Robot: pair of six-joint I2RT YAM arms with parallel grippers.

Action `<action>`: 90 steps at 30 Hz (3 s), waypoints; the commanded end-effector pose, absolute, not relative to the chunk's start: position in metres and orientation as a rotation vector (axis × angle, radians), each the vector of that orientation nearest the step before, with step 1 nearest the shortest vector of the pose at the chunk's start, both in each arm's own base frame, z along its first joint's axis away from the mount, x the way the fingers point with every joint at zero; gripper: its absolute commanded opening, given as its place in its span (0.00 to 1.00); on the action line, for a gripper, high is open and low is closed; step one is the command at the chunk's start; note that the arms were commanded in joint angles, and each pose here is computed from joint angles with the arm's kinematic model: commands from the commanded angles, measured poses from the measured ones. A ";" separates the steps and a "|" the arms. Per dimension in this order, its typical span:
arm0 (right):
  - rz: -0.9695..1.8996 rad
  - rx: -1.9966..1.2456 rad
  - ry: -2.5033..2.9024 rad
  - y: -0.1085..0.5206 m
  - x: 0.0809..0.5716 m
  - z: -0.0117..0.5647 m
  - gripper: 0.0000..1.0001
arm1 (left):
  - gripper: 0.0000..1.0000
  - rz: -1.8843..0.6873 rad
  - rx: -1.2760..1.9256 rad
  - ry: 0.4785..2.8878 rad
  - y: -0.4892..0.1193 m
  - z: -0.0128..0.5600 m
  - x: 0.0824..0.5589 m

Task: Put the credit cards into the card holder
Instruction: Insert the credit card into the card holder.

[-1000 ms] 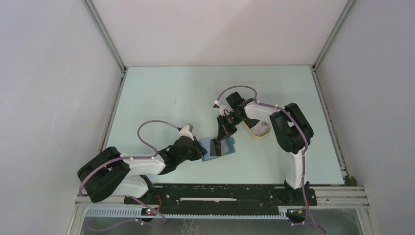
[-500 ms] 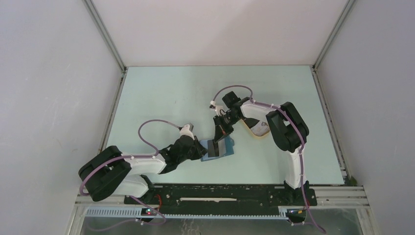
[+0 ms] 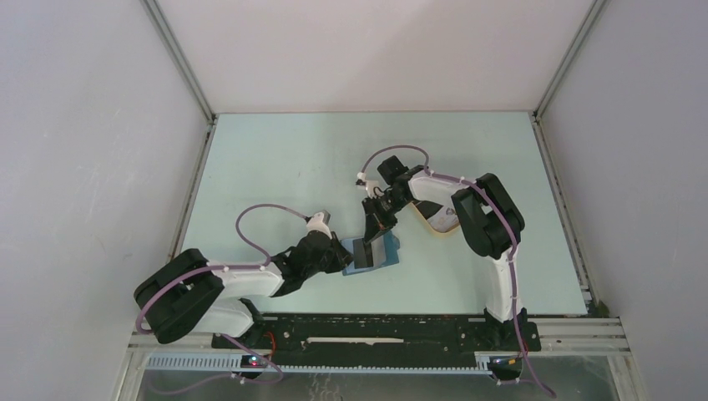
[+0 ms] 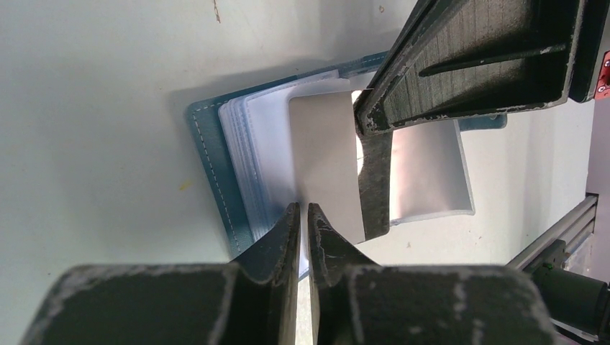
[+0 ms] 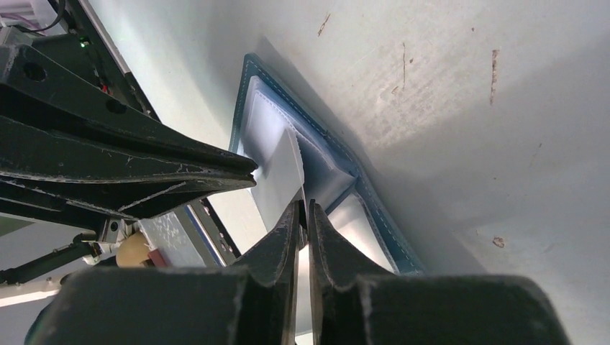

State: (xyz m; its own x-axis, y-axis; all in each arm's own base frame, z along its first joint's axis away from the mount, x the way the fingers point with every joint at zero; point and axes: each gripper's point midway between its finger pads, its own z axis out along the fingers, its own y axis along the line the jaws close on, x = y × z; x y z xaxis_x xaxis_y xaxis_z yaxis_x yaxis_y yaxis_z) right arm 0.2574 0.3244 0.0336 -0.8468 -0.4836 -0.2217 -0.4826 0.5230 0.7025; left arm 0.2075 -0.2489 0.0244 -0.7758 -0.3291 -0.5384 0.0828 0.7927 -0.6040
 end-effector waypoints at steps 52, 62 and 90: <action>-1.225 0.922 -2.746 0.329 0.257 0.031 0.17 | 0.34 -0.699 -0.042 2.298 -0.331 0.048 0.226; -1.241 0.925 -2.746 0.329 0.258 0.034 0.28 | 0.35 -0.592 -0.112 2.308 -0.313 0.035 0.229; -1.363 0.943 -2.720 0.328 0.263 0.060 0.43 | 0.34 -0.718 -0.050 2.207 -0.308 0.081 0.222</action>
